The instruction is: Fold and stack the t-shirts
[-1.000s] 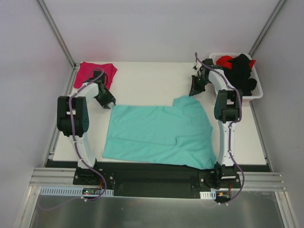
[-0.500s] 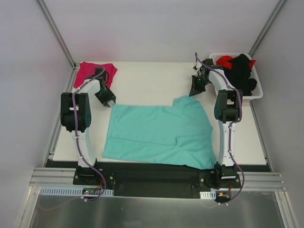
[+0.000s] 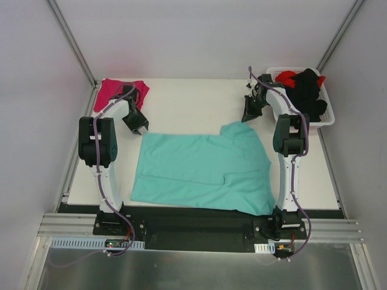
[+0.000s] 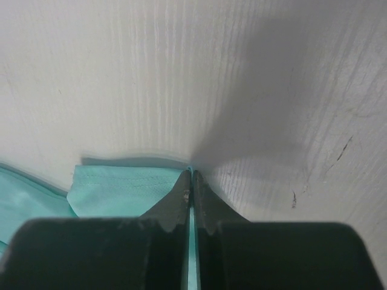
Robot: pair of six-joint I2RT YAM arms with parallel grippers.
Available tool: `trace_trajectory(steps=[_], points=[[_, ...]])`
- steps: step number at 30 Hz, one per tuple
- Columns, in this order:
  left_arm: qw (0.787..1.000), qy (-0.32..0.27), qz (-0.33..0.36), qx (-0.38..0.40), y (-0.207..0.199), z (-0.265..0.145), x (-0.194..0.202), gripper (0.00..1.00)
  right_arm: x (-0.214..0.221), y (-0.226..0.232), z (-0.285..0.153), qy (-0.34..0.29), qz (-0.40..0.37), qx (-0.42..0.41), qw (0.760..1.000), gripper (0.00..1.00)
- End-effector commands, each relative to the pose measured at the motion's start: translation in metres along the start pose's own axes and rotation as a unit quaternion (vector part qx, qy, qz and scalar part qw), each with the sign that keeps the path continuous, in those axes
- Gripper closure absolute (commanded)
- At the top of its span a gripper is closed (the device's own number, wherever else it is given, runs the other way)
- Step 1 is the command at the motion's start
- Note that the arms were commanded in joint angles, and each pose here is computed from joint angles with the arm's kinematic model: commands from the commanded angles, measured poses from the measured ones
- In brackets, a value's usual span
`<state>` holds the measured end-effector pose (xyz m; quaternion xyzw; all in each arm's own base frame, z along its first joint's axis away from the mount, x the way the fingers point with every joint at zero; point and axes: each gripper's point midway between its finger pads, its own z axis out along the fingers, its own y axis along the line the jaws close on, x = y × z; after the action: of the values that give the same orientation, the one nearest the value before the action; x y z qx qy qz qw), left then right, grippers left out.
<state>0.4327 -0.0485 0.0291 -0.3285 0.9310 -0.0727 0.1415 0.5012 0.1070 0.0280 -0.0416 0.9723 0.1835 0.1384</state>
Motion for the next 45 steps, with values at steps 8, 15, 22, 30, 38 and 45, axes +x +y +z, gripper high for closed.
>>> trace_trajectory(steps=[8,15,22,30,38,45], points=[[1.000,0.011,0.014,-0.012,-0.005,-0.001,0.019,0.66,-0.008,0.009,-0.037,-0.023,-0.013,0.005,1.000,0.99],[1.000,0.008,0.017,-0.014,-0.003,-0.003,0.019,0.99,-0.007,0.009,-0.040,-0.024,-0.012,0.007,1.000,0.99],[0.999,-0.006,0.027,-0.028,0.008,-0.013,0.021,1.00,-0.008,0.017,-0.051,-0.037,-0.012,0.001,0.999,0.99],[0.999,-0.008,0.031,-0.031,0.013,-0.019,0.024,1.00,-0.013,0.024,-0.067,-0.049,-0.013,-0.002,0.999,0.99],[0.999,-0.019,0.033,-0.024,0.012,-0.030,0.022,1.00,-0.027,0.041,-0.099,-0.084,-0.022,-0.010,0.996,0.99],[0.999,-0.036,0.030,-0.020,0.011,-0.045,0.017,1.00,-0.033,0.062,-0.128,-0.111,-0.035,-0.022,0.993,0.99]])
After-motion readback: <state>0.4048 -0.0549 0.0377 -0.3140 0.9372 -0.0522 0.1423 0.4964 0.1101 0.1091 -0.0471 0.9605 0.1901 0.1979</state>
